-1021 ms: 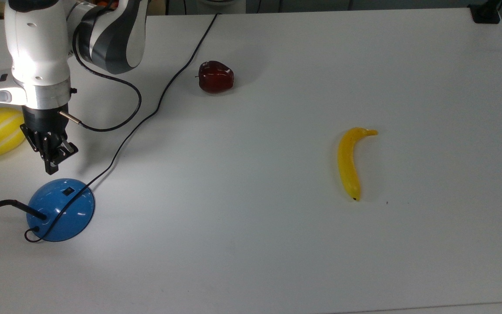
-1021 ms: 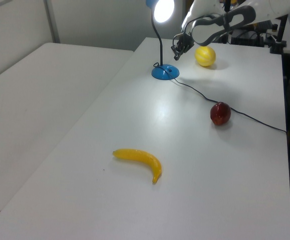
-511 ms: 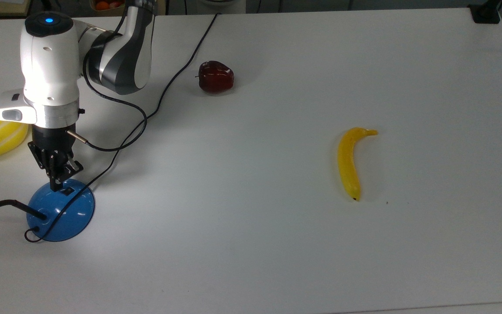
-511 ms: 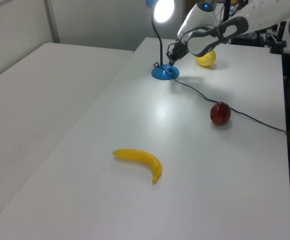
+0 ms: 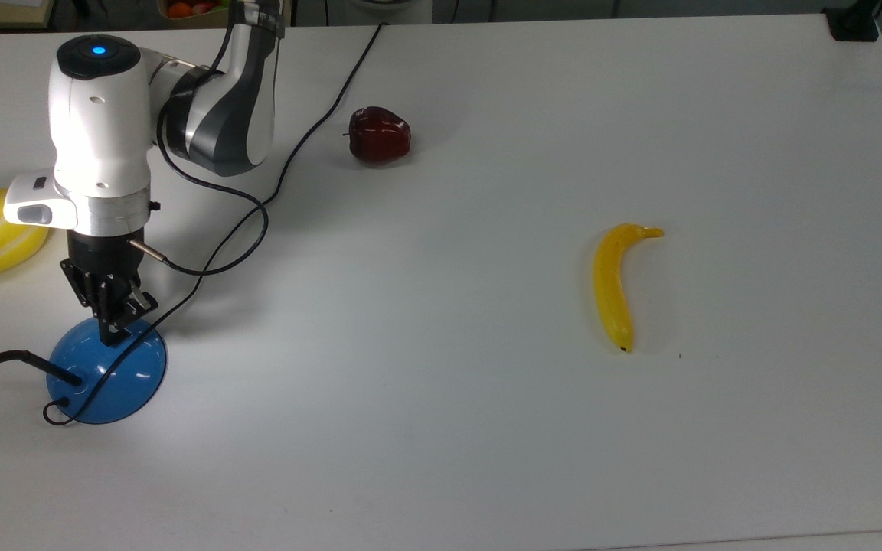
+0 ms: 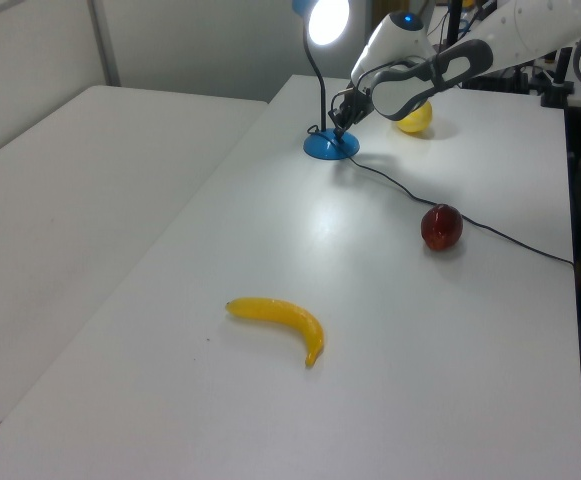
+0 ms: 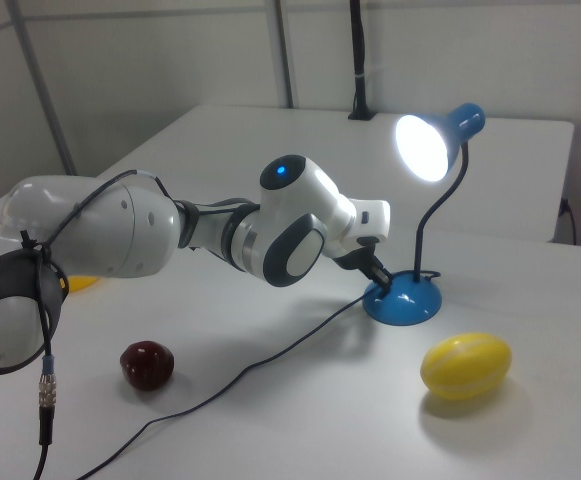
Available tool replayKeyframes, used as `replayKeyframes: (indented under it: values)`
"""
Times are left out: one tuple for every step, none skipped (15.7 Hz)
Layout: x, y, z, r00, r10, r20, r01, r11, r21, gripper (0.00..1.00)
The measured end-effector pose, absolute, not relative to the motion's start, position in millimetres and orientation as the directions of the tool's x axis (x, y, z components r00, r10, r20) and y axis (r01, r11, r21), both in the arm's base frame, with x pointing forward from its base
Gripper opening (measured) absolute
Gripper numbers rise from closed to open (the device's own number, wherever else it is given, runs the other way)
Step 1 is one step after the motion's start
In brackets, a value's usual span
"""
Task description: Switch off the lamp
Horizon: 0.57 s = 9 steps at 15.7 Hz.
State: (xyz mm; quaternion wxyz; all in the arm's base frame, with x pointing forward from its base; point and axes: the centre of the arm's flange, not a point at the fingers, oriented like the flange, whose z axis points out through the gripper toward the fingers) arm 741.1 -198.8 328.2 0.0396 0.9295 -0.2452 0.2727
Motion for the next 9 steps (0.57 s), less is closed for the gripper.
replayKeyframes:
  values:
    - [742.0, -195.2, 327.4, 0.734, -0.431, 0.525, -0.473, -0.879, -0.060, 0.01]
    - [742.5, -193.3, 326.8, 0.735, -0.429, 0.525, -0.471, -0.880, -0.060, 0.01]
    - [742.8, -192.1, 326.3, 0.736, -0.428, 0.524, -0.470, -0.881, -0.060, 0.01]
    - [742.9, -191.8, 325.7, 0.737, -0.428, 0.524, -0.469, -0.881, -0.059, 0.01]
    - [742.9, -191.9, 324.9, 0.737, -0.428, 0.523, -0.470, -0.881, -0.059, 0.01]
    - [742.9, -191.9, 324.0, 0.738, -0.428, 0.522, -0.470, -0.881, -0.059, 0.01]
    - [742.9, -191.8, 324.0, 0.738, -0.428, 0.522, -0.469, -0.881, -0.058, 0.01]
    - [742.9, -191.8, 324.0, 0.738, -0.428, 0.522, -0.469, -0.881, -0.058, 0.01]
    - [742.9, -191.8, 324.0, 0.738, -0.427, 0.522, -0.469, -0.881, -0.058, 0.01]
